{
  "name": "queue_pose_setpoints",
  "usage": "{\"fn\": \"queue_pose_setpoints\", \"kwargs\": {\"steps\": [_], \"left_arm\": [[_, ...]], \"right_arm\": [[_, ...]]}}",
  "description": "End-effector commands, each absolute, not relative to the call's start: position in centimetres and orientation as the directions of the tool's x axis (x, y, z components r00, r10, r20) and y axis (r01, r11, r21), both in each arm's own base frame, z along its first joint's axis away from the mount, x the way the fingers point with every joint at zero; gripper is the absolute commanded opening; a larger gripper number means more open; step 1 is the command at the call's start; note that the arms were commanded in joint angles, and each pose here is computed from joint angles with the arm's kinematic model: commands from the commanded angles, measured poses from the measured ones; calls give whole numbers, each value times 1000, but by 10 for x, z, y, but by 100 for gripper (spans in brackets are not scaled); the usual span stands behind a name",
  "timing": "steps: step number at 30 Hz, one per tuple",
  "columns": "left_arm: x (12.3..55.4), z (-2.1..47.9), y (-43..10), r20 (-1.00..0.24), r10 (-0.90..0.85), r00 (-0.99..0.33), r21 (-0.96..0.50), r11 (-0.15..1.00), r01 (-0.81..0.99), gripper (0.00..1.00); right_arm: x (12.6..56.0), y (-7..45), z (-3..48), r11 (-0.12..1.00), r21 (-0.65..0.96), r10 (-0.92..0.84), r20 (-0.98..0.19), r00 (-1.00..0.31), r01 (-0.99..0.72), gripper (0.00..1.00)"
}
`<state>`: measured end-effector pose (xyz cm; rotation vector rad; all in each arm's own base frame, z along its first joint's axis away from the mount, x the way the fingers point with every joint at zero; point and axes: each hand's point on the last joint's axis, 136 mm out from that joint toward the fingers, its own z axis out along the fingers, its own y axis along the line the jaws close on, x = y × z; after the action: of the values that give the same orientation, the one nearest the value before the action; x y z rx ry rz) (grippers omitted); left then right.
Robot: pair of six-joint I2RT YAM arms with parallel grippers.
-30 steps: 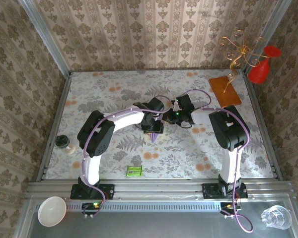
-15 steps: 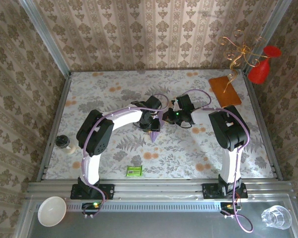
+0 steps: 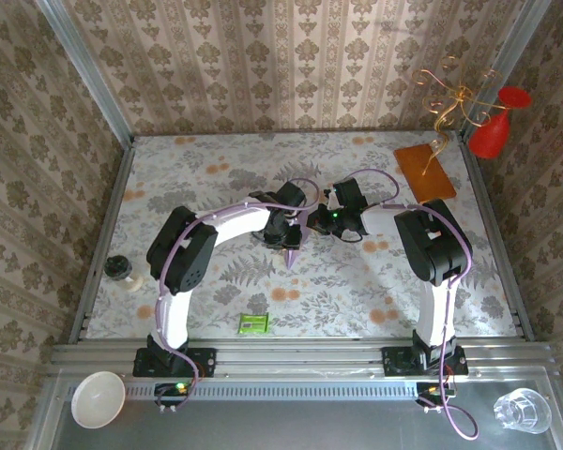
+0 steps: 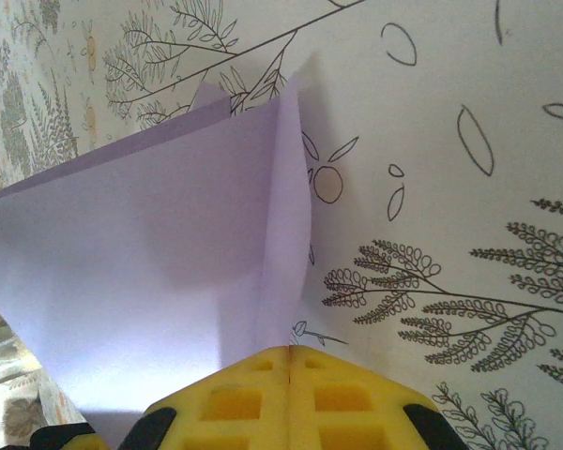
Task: Fold a paper plane with a square sheet of paper (pick it up from the middle)
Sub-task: Move the paper plane to the top-center of the table.
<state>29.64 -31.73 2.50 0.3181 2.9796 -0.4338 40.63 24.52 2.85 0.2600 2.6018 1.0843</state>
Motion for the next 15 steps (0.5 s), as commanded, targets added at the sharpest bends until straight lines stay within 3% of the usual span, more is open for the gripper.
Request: {"fn": "queue_pose_setpoints", "kwargs": {"steps": [1, 15], "left_arm": [[301, 28, -316, -146, 202, -968, -241, 942, 233, 20], [306, 25, -318, -143, 206, -968, -232, 944, 235, 17]], "right_arm": [[399, 244, 20, 697, 714, 267, -179, -947, 62, 6], [399, 245, 22, 697, 715, 262, -179, -948, 57, 7]]}}
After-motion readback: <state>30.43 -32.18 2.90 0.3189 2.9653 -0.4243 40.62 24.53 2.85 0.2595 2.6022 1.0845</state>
